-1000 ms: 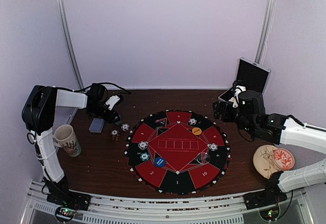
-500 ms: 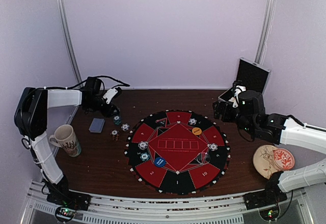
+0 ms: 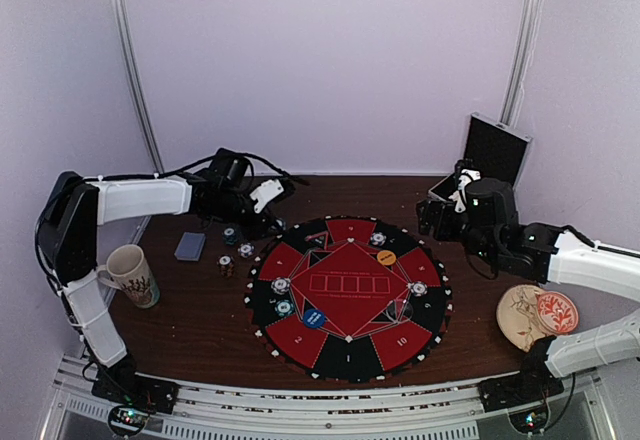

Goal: Distribute texas hold em gaming equipment
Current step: Pick up the pile of poker chips from the pile of poker chips, then place the poker chips pile at the community card area.

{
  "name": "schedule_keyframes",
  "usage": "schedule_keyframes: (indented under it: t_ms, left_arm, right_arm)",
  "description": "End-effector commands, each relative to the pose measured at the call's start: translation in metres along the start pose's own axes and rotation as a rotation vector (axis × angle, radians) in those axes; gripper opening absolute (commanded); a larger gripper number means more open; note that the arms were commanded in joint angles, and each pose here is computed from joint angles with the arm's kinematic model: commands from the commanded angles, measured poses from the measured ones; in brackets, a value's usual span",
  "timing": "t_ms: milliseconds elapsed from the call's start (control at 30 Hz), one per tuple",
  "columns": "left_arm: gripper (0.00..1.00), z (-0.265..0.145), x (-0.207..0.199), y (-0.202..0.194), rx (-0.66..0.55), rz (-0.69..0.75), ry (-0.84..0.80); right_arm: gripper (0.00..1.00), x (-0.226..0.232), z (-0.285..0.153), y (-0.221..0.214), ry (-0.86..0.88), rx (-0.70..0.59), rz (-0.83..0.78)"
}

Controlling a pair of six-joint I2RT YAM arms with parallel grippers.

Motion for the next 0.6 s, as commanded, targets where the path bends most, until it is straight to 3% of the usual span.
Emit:
schedule_keyframes:
  t_ms: [0,267,567]
  left_arm:
    - [0.17,0.014,-0.031,0.041,-0.064,0.081,-0.067]
    - [0.17,0.056,-0.089,0.089,-0.113,0.131,-0.197]
    - [0.17,0.101,-0.157,0.089,-0.056,0.235,-0.275]
  right_arm:
    - [0.97,0.004,-0.003,0.009,0.010,-0.028,0.015]
    - [0.96,0.003,-0.007,0.012,0.014,-0.039,0.021]
    - [0.96,0.003,-0.011,0.016,0.021,-0.049,0.027]
Point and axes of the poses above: each gripper's point midway between its finger pads, its own z axis out along the fingers, its own x axis along the line the jaws close on, y = z × x, the point moved 4 cm from there along -z, back along the fingers, and after that the axes turned 4 degrees about z, right-handed, at the moved point
